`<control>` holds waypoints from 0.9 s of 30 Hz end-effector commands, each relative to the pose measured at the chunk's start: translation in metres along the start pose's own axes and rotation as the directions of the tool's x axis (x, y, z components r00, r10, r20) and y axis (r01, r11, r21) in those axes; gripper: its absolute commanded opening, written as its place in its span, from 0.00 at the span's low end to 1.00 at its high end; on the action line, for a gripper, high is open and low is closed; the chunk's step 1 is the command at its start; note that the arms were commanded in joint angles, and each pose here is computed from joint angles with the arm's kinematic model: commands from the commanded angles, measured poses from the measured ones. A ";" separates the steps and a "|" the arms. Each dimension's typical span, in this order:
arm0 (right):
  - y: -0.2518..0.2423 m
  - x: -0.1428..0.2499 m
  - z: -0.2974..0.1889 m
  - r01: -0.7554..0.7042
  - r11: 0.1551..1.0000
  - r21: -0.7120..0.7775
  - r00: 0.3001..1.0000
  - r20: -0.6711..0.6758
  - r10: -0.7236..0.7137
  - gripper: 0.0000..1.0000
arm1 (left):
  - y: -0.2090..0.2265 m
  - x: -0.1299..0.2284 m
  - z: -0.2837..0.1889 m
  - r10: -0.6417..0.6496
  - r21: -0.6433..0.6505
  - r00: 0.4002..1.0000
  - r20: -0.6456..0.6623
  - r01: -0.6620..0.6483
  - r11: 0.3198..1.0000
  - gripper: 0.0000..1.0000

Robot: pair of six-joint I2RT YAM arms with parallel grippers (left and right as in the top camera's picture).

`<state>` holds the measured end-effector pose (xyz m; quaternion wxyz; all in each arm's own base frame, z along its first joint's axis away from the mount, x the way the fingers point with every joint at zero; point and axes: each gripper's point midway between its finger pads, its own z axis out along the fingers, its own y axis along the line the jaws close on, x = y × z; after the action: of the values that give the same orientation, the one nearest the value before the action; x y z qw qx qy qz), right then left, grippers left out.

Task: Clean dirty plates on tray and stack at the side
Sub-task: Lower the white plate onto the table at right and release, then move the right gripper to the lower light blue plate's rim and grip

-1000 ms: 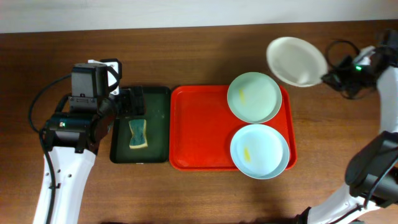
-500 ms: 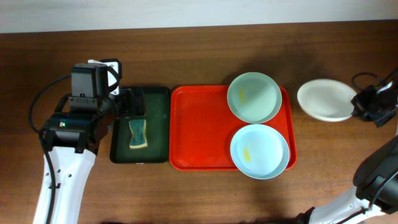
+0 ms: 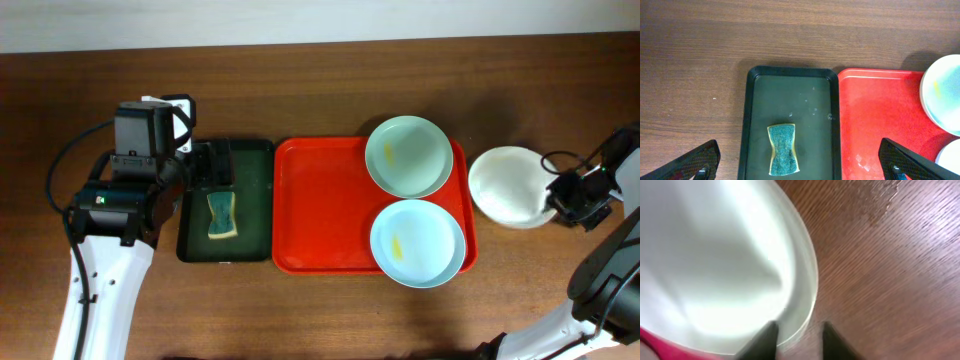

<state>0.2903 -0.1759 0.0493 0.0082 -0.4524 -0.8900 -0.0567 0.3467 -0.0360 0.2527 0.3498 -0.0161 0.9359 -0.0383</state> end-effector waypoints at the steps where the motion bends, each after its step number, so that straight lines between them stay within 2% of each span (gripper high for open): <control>1: 0.003 0.006 -0.010 0.034 0.999 -0.013 0.999 0.001 -0.034 0.64 | -0.001 -0.004 -0.004 -0.005 0.006 1.000 0.014 0.005 1.000 0.99; 3: 0.007 0.008 -0.021 0.040 0.999 -0.014 0.999 -0.009 -0.040 0.68 | -0.001 -0.004 -0.004 -0.005 0.006 1.000 0.015 0.005 1.000 0.99; 7: 0.025 0.020 -0.056 0.182 0.983 -0.012 0.983 -0.030 -0.182 0.69 | -0.001 -0.004 -0.004 -0.005 0.006 1.000 0.014 0.005 1.000 0.99; 12: 0.045 0.062 -0.080 0.357 0.934 0.001 0.927 -0.126 -0.354 0.71 | -0.001 -0.004 -0.004 -0.005 0.006 1.000 0.014 0.005 1.000 0.99; 15: 0.057 0.083 -0.078 0.436 0.900 0.007 0.886 -0.176 -0.428 0.71 | -0.001 -0.004 -0.004 -0.005 0.006 1.000 0.014 0.005 1.000 0.99; 19: 0.071 0.117 -0.065 0.535 0.845 0.027 0.821 -0.255 -0.511 0.64 | -0.001 -0.004 -0.004 -0.005 0.006 1.000 0.014 0.005 1.000 0.99; 27: 0.078 0.155 -0.020 0.658 0.751 0.060 0.724 -0.323 -0.609 0.63 | -0.001 -0.004 -0.004 -0.005 0.006 1.000 0.013 0.005 1.000 0.99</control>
<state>0.2686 -0.0164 0.0985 0.1476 -0.1317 -0.9786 -0.0566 0.3467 -0.0360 0.2527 0.3498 -0.0161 0.9359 -0.0383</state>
